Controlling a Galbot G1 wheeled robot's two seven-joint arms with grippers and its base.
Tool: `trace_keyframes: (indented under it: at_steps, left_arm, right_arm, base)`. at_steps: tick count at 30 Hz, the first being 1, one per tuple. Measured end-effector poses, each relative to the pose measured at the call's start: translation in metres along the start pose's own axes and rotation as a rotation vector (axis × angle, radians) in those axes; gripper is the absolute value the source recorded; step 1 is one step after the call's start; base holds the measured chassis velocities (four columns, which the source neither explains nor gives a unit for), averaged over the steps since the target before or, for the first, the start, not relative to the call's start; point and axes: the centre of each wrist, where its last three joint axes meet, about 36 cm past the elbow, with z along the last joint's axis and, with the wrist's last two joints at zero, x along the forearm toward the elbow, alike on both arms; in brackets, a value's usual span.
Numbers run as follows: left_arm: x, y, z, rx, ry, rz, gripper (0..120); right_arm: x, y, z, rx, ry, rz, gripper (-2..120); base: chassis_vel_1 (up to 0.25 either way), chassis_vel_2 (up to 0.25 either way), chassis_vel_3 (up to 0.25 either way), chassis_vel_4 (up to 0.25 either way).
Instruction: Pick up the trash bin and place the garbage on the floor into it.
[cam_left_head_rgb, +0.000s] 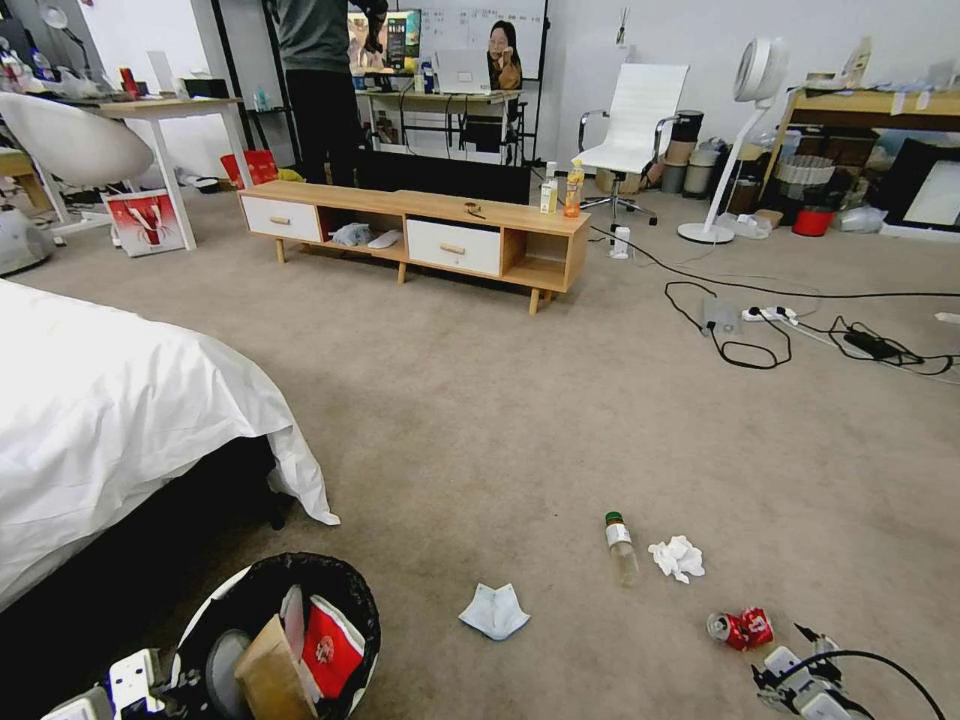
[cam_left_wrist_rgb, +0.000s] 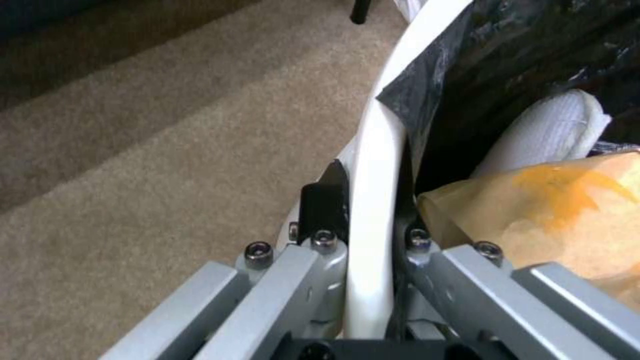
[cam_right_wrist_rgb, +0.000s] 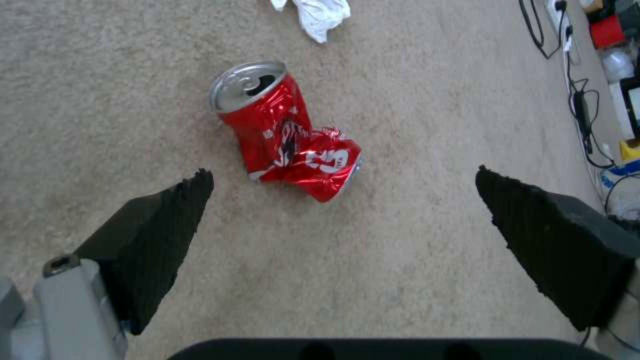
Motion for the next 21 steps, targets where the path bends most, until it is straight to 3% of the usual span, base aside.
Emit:
trace_keyframes:
  at_steps: [21]
  left_arm:
    - [-0.007,0.002,0.003,0.010,0.010,-0.003,2]
  right_arm:
    - [-0.037,0.010,-0.008,-0.033,-0.022,0.003,100]
  base:
    - [0.000,0.000,0.000,0.000]
